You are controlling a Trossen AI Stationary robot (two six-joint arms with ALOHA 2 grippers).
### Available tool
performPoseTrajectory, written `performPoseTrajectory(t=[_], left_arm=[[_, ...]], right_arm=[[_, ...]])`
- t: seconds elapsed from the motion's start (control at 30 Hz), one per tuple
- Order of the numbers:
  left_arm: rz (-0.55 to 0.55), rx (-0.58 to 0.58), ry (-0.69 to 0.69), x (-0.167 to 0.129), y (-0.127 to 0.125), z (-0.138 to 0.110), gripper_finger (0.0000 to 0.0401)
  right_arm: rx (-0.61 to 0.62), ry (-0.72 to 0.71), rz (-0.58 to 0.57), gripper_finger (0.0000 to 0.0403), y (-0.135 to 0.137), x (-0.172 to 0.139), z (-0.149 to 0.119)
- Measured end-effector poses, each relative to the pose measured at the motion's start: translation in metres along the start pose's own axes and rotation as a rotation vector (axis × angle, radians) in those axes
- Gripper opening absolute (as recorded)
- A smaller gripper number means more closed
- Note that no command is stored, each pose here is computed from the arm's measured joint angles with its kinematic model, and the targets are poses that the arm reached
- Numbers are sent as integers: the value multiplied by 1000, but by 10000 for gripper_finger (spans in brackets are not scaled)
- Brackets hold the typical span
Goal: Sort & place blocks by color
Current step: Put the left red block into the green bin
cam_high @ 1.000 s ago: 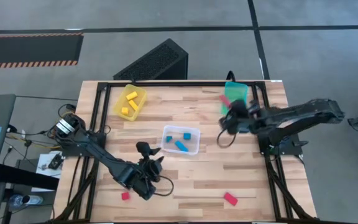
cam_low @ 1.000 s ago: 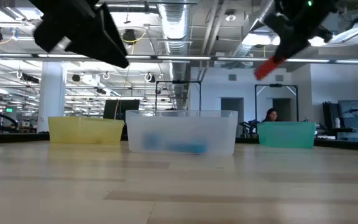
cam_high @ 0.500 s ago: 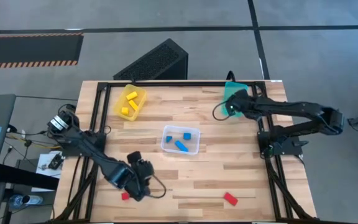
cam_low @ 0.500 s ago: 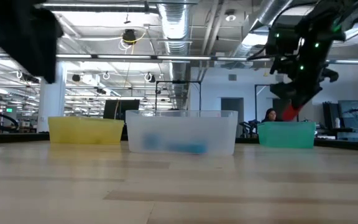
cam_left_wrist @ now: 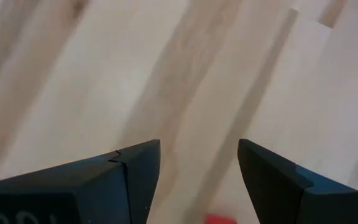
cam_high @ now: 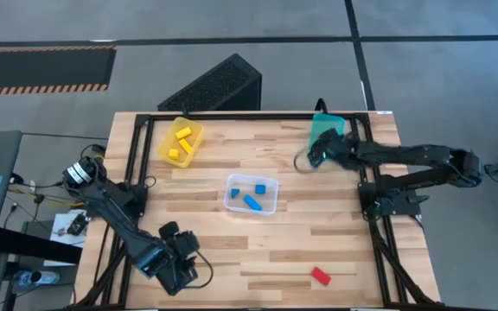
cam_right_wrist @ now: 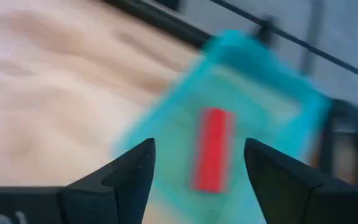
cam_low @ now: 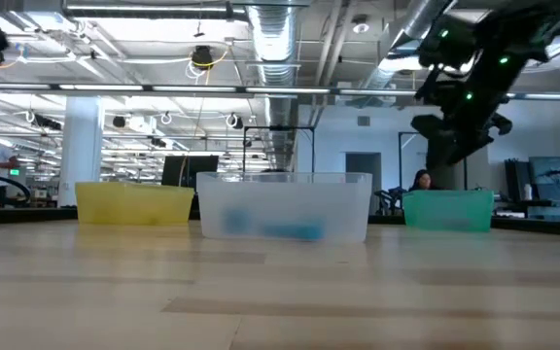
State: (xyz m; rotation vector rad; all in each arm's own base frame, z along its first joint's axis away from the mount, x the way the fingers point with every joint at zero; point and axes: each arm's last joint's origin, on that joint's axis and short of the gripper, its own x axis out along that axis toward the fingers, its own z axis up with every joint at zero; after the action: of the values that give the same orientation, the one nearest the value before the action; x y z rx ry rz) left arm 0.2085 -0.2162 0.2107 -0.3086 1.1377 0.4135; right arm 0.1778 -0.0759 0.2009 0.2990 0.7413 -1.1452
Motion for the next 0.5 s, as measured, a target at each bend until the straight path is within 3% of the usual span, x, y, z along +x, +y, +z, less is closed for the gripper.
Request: performPoseTrajectory(t=[0.2,0.5], left_arm=[[-87,-38,22,-11,-11,-26,200],[-68,65,83,-4,-23,-71,200]], right_arm=[[10,-127,276,275,34,-31,-28],[-26,-194,475,276,54,-61,-38]])
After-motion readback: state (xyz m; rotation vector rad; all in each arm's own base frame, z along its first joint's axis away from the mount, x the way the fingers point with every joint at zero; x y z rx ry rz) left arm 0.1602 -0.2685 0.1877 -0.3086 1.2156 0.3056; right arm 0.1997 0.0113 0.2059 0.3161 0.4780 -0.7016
